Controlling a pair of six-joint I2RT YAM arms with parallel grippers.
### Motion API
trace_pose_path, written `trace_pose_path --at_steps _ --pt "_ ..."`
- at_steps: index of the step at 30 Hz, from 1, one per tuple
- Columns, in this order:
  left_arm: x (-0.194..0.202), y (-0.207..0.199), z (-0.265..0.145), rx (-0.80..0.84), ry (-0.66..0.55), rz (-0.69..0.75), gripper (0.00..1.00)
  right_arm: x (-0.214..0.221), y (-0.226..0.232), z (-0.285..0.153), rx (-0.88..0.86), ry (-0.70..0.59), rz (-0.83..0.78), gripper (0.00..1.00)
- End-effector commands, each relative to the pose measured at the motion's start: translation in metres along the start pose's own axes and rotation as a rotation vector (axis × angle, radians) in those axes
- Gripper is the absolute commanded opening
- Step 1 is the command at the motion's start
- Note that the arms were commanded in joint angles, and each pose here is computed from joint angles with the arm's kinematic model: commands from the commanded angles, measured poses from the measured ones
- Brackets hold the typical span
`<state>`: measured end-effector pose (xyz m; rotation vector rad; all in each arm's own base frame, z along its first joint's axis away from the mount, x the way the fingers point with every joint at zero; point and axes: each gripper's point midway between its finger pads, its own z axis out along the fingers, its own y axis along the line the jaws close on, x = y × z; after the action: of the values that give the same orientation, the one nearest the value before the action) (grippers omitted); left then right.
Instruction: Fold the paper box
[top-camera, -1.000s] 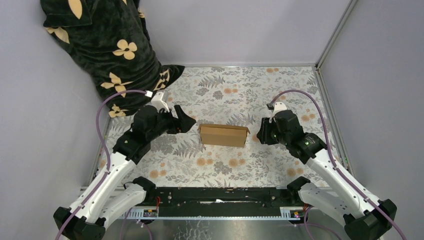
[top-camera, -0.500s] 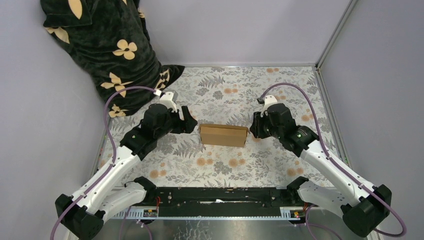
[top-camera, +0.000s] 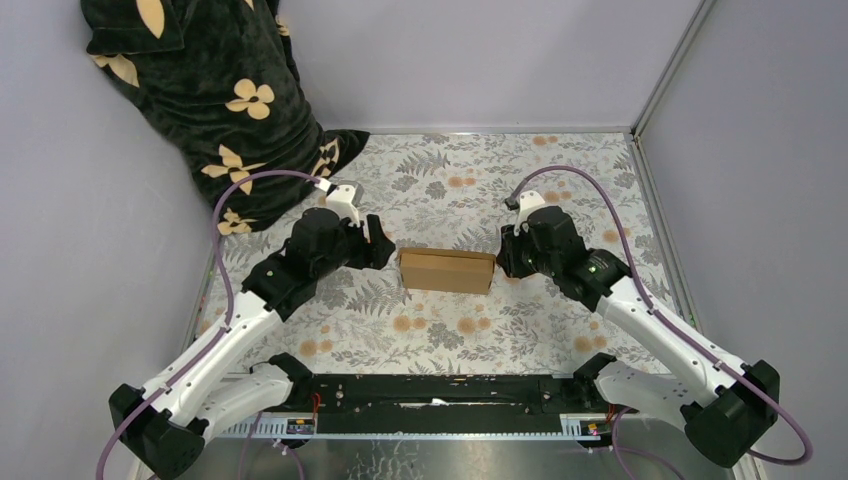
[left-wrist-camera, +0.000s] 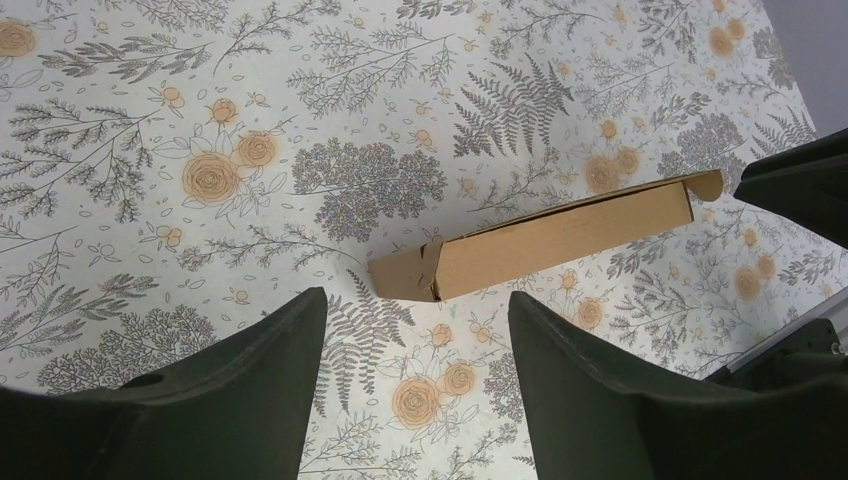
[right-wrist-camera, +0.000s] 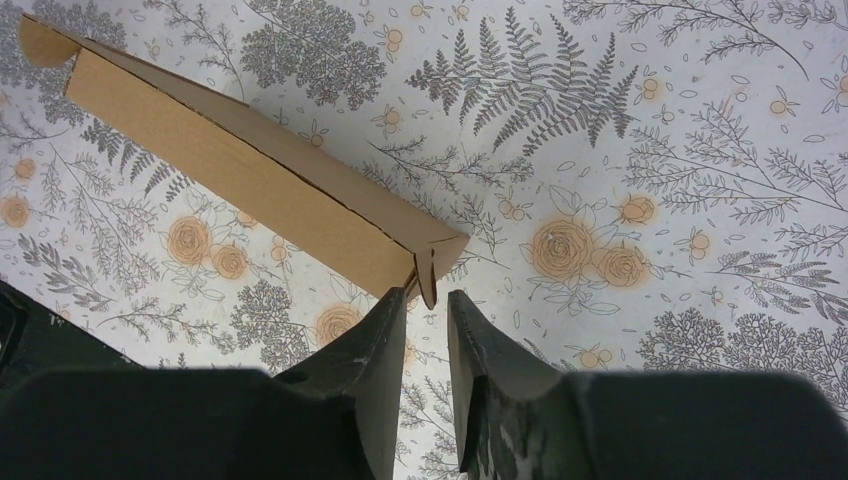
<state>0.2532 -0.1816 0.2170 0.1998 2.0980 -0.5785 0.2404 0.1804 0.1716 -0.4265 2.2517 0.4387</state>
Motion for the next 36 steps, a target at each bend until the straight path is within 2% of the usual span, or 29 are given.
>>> trace_pose_path --at_steps 1,36 --pt "-0.010 -0.005 0.000 0.007 -0.020 0.029 0.73 -0.023 0.010 -0.003 -0.031 -0.058 -0.038 0.29" --pt "-0.002 -0.010 0.004 0.025 0.009 0.024 0.72 -0.024 0.012 0.008 -0.027 -0.051 -0.066 0.19"
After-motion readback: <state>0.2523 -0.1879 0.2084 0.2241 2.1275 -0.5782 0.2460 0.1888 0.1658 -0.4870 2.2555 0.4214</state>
